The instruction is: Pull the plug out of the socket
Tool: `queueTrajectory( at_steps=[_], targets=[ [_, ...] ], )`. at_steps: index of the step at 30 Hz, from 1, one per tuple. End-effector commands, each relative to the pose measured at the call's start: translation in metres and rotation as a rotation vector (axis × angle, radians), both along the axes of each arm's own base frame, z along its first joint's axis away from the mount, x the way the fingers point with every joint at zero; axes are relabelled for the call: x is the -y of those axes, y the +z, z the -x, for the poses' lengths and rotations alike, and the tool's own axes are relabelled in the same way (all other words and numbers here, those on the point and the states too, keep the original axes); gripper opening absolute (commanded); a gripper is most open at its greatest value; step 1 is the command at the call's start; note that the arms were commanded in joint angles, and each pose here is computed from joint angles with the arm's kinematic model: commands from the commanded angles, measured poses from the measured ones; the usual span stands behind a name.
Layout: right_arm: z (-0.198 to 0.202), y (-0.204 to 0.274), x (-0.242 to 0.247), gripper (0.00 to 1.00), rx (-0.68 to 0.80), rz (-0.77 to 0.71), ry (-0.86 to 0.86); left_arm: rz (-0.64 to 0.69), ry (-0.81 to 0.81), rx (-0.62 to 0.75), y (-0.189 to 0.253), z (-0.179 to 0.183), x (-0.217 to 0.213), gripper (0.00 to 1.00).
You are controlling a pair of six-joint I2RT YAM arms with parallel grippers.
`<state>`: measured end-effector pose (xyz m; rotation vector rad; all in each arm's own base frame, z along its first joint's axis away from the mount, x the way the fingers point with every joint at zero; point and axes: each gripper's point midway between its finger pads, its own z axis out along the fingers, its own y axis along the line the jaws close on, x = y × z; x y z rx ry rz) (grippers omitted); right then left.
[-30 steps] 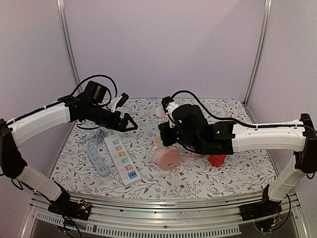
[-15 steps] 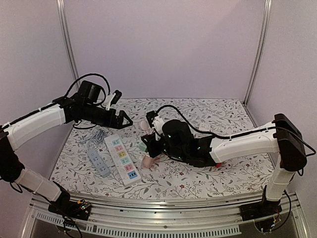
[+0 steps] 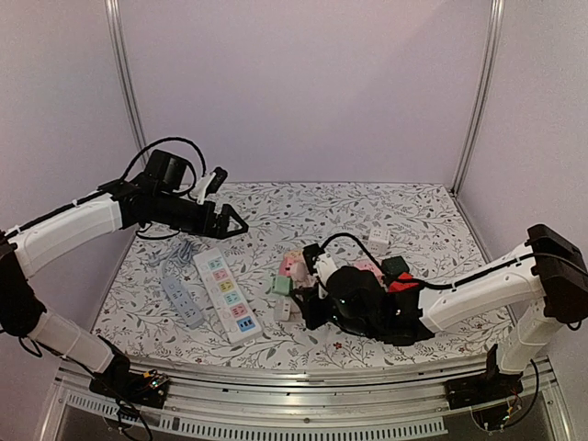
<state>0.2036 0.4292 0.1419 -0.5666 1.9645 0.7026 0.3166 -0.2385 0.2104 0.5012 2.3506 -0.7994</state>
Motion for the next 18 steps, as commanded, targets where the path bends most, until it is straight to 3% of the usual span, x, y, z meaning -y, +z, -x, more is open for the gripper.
queueTrajectory(
  at_steps=[1,6,13,16,18],
  targets=[
    [-0.012,-0.011,0.041,0.22,-0.048,0.0,-0.189,0.069,-0.078,-0.047,-0.004,0.009,0.016,0.96],
    [-0.011,-0.029,0.067,0.33,-0.107,-0.016,-0.288,0.086,-0.188,-0.1,-0.016,0.031,0.046,0.95],
    [-0.007,-0.039,0.104,0.69,-0.141,-0.015,-0.373,0.084,-0.261,-0.173,-0.035,0.045,0.068,0.95],
    [-0.004,-0.036,0.12,0.82,-0.143,-0.013,-0.398,0.074,-0.274,-0.195,-0.044,0.049,0.073,0.95],
    [-0.003,-0.03,0.132,0.85,-0.131,0.004,-0.416,0.06,-0.284,-0.212,-0.052,0.053,0.076,0.95]
  ],
)
